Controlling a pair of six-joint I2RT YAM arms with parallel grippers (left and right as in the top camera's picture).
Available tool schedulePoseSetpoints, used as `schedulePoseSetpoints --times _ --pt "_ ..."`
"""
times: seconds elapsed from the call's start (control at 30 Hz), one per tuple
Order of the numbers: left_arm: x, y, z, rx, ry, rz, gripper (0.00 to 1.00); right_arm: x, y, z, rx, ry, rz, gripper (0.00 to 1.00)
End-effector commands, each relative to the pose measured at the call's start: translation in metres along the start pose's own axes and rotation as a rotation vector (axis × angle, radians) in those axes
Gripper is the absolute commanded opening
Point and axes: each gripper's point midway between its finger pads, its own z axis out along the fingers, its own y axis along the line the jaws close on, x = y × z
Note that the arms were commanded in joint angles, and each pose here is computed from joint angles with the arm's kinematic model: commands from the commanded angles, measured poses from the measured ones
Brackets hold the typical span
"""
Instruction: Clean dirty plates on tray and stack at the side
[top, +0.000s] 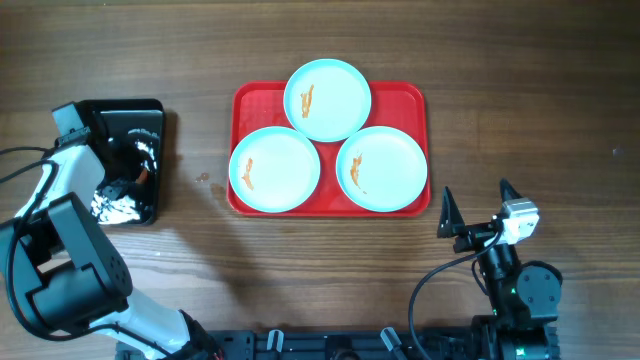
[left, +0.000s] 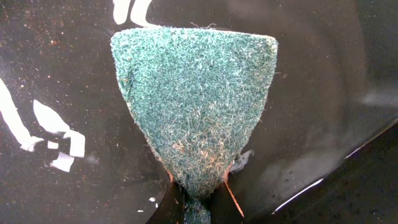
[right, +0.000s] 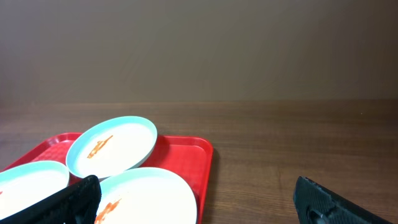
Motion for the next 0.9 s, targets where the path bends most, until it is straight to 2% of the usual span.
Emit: schedulePoseSetpoints --times 0.0,0.17,0.2,0.27,0.4,0.63,0.87 --pt "-0.002 -0.007 -0.011 0.037 -0.011 0.003 0.04 0.003 -0.005 0.000 0.023 -0.005 -0.014 1.00" --pt "-0.011 -0.015 -0.032 0.081 -0.061 0.006 0.04 0.003 -0.005 0.000 0.023 -0.005 -0.014 1.00" --pt "-0.011 -0.015 -0.032 0.081 -0.062 0.006 0.12 0.003 -0.005 0.000 0.023 -0.005 -0.015 1.00" --pt "-0.010 -0.014 -0.032 0.078 -0.059 0.006 0.58 0.003 -0.005 0.000 0.023 -0.005 -0.014 1.00" --pt "-0.010 -0.014 -0.031 0.074 -0.060 0.006 0.98 0.003 -0.005 0.000 0.023 -0.005 -0.014 1.00" --pt "-0.019 -0.005 -0.026 0.022 -0.100 0.003 1.00 0.003 -0.005 0.000 0.023 -0.005 -0.014 1.00" --pt "-0.029 -0.011 -0.017 0.037 -0.134 0.003 1.00 0.003 -0.005 0.000 0.023 -0.005 -0.014 1.00"
